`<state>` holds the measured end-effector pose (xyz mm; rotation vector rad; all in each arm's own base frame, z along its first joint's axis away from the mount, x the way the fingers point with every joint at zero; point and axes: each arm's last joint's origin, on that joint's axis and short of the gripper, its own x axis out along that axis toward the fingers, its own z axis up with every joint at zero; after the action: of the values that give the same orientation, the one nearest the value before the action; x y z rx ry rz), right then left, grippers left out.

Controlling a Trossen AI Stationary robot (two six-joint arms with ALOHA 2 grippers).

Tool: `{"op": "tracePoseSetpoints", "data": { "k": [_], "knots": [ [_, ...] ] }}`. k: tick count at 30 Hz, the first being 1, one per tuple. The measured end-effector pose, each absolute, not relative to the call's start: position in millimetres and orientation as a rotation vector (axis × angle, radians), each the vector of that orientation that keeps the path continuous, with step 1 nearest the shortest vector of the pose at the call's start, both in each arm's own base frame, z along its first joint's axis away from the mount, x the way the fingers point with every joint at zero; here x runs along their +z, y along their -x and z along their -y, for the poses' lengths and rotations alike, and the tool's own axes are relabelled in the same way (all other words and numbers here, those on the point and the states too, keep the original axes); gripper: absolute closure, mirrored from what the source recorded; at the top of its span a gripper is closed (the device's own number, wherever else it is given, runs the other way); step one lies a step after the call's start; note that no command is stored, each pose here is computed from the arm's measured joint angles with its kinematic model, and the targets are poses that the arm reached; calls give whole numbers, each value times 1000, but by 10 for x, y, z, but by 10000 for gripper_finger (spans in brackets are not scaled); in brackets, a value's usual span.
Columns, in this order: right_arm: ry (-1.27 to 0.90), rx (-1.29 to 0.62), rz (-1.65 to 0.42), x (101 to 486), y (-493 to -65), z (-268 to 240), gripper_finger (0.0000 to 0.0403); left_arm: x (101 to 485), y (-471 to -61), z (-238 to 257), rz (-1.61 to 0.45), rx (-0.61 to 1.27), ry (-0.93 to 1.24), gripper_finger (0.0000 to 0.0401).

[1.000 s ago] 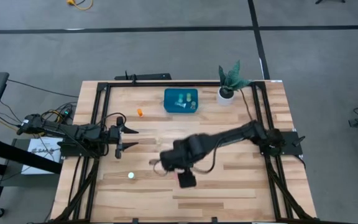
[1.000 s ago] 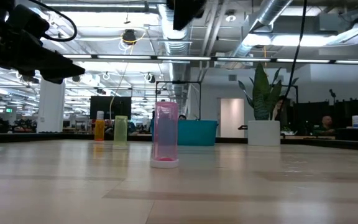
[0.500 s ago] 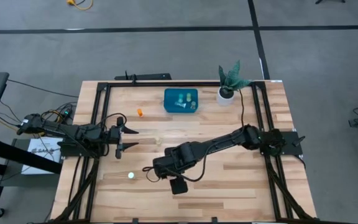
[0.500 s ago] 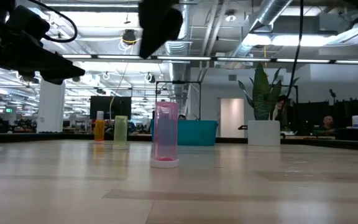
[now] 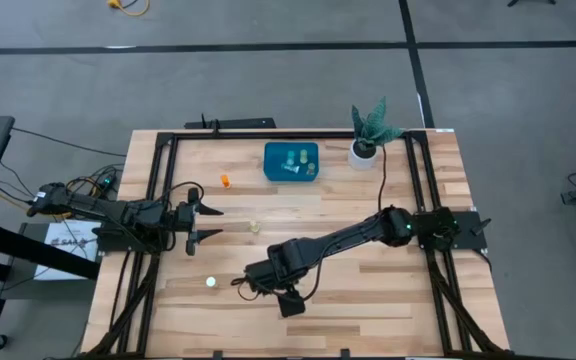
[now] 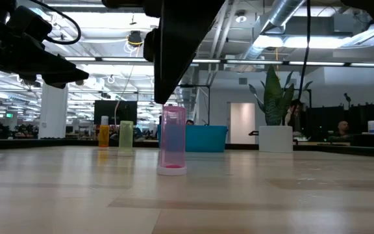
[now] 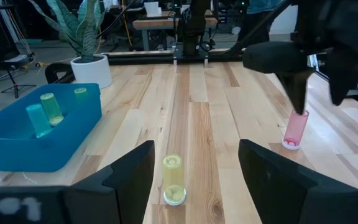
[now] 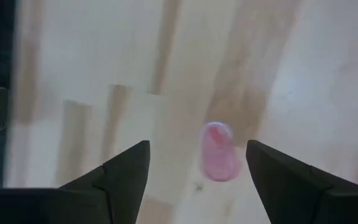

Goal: Pick and place pill bottles into a basket
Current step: Put the pink pill bottle into the blue bin

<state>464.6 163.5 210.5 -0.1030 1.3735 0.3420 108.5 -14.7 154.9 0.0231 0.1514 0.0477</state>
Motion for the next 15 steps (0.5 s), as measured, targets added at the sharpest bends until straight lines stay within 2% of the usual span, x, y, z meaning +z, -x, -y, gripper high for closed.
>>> {"op": "tracePoseSetpoints", "data": {
  "k": [10, 15],
  "knots": [
    [90, 331, -1424, 2089, -4648, -1480, 142, 1548, -1085, 147, -152, 48, -23, 177],
    [75, 348, -1471, 1964, -4615, -1482, 143, 1548, -1085, 147, -152, 48, -23, 177]
  ]
}}
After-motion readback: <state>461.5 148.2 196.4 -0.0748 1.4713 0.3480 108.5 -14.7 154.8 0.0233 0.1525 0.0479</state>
